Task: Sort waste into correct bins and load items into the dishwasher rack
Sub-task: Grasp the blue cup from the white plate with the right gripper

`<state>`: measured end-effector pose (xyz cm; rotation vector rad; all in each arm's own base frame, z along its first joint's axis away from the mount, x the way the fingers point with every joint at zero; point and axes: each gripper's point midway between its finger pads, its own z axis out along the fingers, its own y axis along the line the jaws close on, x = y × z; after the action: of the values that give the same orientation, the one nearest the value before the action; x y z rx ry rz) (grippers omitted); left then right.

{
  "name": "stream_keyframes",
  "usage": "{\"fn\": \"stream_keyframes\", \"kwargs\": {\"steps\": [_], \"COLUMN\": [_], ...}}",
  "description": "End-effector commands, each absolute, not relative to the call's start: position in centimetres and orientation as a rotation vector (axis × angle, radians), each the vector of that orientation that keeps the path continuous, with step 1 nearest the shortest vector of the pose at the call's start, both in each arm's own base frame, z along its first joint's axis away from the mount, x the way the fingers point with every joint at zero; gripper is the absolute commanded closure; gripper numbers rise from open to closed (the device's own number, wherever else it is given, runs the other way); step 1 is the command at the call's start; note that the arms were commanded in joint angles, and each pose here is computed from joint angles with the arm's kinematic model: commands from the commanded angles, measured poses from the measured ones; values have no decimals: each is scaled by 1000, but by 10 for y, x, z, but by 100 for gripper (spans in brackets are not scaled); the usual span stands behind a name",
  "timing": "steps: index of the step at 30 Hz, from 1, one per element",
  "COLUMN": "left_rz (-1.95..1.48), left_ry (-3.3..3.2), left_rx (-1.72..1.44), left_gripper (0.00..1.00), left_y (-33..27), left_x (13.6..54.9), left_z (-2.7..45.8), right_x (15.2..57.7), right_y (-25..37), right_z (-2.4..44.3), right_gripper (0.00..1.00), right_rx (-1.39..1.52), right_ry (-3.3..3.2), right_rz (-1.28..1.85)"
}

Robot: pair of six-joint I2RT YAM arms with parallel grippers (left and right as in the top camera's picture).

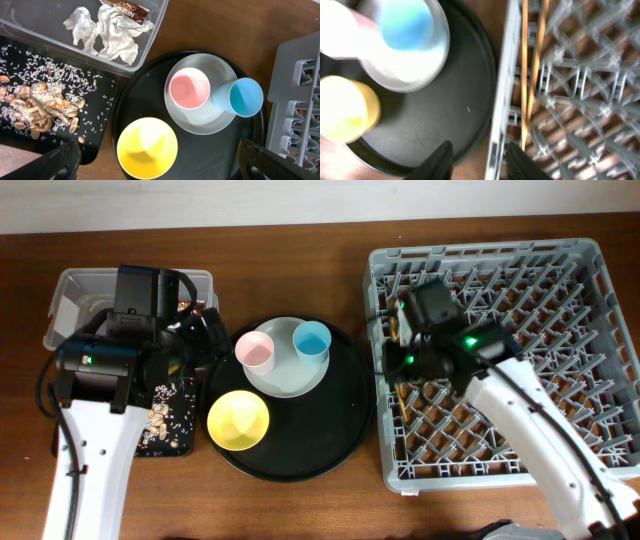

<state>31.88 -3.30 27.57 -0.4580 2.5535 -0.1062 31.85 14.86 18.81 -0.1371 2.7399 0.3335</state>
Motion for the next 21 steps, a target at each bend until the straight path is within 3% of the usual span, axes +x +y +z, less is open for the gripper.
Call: {"fn": "stream_keyframes", "kwargs": {"steps": [1,3,7,15,21], "left_rz": [-106,-106,-106,-106,-106], "left_ry": [2533,2533,2532,2532,2532], "left_rx": [-454,-455,-455,-455,-455], "left_gripper": [1,1,1,1,1], "left_y": [-31,-31,-31,-31,-31], "left_x": [319,319,319,319,319], "left_z": [282,282,283,283,283], "right_x": [327,331,341,397,395], "right_y": [159,184,246,316,311], "right_z": [211,221,233,103,91], "right_gripper": [57,68,69,64,72], "right_rx": [-170,-302,-592,-706,-764], "right_ry": [2669,2596,2383,2412,2427], "right_rz": [411,543,498,378,327]}}
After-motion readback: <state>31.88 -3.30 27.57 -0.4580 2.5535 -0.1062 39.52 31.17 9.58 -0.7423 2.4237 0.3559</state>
